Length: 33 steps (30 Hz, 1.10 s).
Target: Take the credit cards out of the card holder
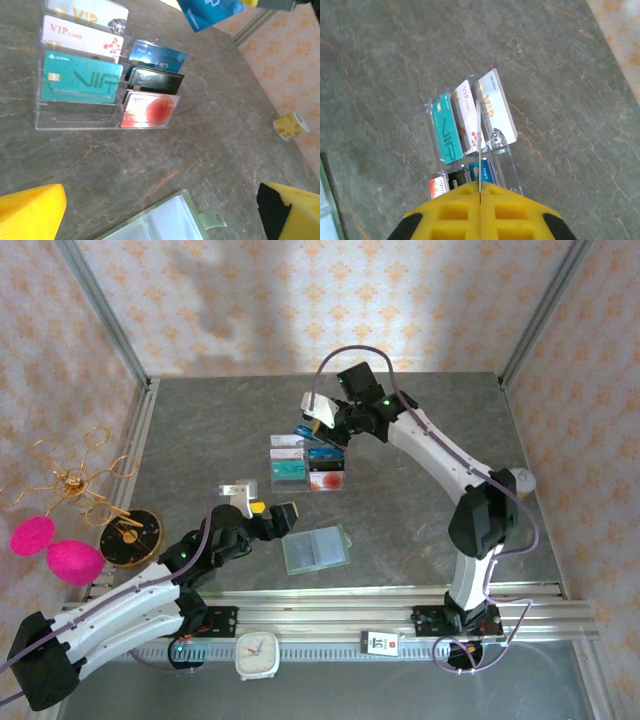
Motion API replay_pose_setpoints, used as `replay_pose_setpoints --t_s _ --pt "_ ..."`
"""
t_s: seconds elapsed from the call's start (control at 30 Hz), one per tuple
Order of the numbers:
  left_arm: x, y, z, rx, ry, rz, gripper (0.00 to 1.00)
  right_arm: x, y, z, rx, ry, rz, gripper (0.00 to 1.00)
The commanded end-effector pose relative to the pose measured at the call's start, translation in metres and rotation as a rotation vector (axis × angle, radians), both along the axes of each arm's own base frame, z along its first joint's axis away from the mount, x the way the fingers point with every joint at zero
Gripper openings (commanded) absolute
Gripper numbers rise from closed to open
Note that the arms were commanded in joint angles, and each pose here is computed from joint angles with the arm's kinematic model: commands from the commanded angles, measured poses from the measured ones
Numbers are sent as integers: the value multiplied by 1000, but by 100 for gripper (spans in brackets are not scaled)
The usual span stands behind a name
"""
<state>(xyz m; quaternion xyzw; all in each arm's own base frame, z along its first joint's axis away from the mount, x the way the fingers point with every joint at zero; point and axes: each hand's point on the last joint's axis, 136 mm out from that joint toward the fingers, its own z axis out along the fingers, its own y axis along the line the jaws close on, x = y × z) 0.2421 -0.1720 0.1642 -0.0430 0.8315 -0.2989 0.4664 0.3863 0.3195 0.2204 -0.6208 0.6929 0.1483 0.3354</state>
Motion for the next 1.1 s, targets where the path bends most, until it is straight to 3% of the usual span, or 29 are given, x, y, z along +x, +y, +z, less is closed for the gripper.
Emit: replay_pose_setpoints --t_s 0.0,0.37,1.07 --pt "7 17 6 49 -36 77 99 -6 -16 -22 -104 32 80 0" --pt "11 26 3 88 -20 108 99 11 -27 -55 -192 13 92 0" --pt "15 22 -4 106 -4 75 99 28 -32 -84 -252 -18 30 0"
